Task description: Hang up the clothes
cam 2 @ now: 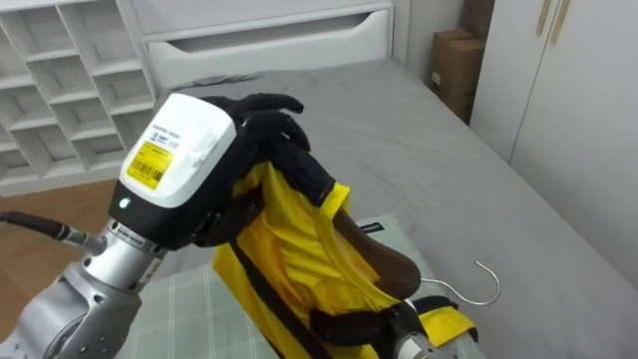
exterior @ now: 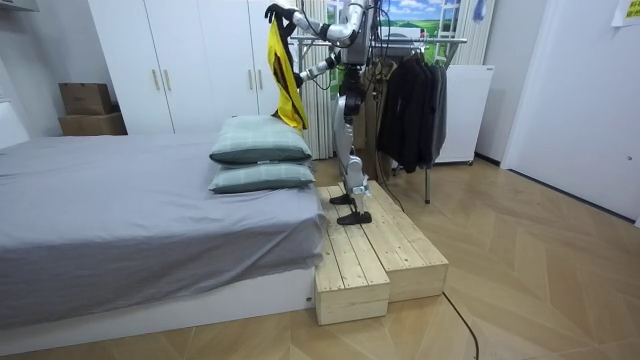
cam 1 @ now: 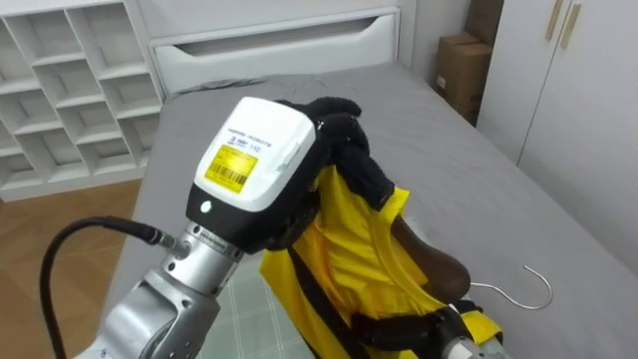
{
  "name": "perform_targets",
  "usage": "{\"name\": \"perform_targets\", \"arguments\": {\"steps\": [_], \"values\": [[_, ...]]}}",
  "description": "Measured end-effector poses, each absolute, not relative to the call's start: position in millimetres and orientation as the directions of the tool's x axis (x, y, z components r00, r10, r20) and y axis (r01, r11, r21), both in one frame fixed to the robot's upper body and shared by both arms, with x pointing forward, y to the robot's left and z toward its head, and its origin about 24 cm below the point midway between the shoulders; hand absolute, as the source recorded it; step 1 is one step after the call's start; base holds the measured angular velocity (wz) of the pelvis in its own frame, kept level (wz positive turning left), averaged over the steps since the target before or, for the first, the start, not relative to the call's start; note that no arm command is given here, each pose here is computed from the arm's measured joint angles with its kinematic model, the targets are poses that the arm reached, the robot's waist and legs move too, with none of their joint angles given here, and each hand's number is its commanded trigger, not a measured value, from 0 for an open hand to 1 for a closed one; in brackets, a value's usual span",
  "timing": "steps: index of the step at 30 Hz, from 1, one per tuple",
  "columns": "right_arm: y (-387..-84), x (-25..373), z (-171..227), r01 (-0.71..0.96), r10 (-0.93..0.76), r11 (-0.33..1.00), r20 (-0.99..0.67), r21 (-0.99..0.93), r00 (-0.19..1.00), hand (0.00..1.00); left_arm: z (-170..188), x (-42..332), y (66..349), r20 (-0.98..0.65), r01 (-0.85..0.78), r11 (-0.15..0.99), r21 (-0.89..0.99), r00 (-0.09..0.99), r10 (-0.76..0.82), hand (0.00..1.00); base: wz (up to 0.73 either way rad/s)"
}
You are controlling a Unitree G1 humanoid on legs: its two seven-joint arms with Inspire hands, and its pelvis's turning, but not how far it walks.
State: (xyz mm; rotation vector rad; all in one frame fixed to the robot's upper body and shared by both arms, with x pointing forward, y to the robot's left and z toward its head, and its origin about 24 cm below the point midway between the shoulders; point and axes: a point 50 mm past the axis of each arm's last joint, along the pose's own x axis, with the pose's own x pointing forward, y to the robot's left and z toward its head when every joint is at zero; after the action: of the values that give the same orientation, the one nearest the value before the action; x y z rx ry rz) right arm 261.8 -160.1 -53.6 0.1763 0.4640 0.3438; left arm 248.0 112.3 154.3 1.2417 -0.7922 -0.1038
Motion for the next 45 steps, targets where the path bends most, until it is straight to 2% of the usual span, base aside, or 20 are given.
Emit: {"name": "perform_targets", "arguments": {"steps": [19, 24, 29, 33, 38, 41, 45], "values": [[-168, 263, -54, -0.236, 0.302, 0.951, -0.439, 0.199, 0.846, 1.00, 144, 249, 111, 0.443, -0.298, 0.348, 0.889, 0.750, -0.491, 0.00, 0.00], [-179, 264, -52, -0.233, 0.280, 0.960, -0.445, 0.158, 0.851, 1.00, 144, 249, 114, 0.432, -0.298, 0.325, 0.897, 0.745, -0.508, 0.00, 0.00], [-201, 273, -33, -0.356, 0.255, 0.920, -0.441, -0.163, 0.860, 1.00, 142, 249, 115, 0.420, -0.293, 0.310, 0.905, 0.734, -0.534, 0.00, 0.00], [-217, 275, -26, -0.386, 0.212, 0.862, -0.460, -0.327, 0.862, 1.00, 135, 249, 117, 0.394, -0.267, 0.300, 0.916, 0.743, -0.541, 0.00, -0.04], [-239, 281, -5, -0.458, 0.160, 0.640, -0.476, -0.617, 0.865, 1.00, 130, 247, 122, 0.368, -0.249, 0.283, 0.926, 0.760, -0.535, 0.00, -0.01], [-241, 285, 10, -0.469, 0.165, 0.531, -0.457, -0.706, 0.874, 1.00, 129, 248, 122, 0.347, -0.233, 0.269, 0.934, 0.767, -0.539, 0.00, -0.16], [-244, 286, 15, -0.471, 0.162, 0.504, -0.457, -0.724, 0.875, 1.00, 128, 247, 123, 0.338, -0.213, 0.282, 0.936, 0.772, -0.538, 0.00, -0.06]]}}
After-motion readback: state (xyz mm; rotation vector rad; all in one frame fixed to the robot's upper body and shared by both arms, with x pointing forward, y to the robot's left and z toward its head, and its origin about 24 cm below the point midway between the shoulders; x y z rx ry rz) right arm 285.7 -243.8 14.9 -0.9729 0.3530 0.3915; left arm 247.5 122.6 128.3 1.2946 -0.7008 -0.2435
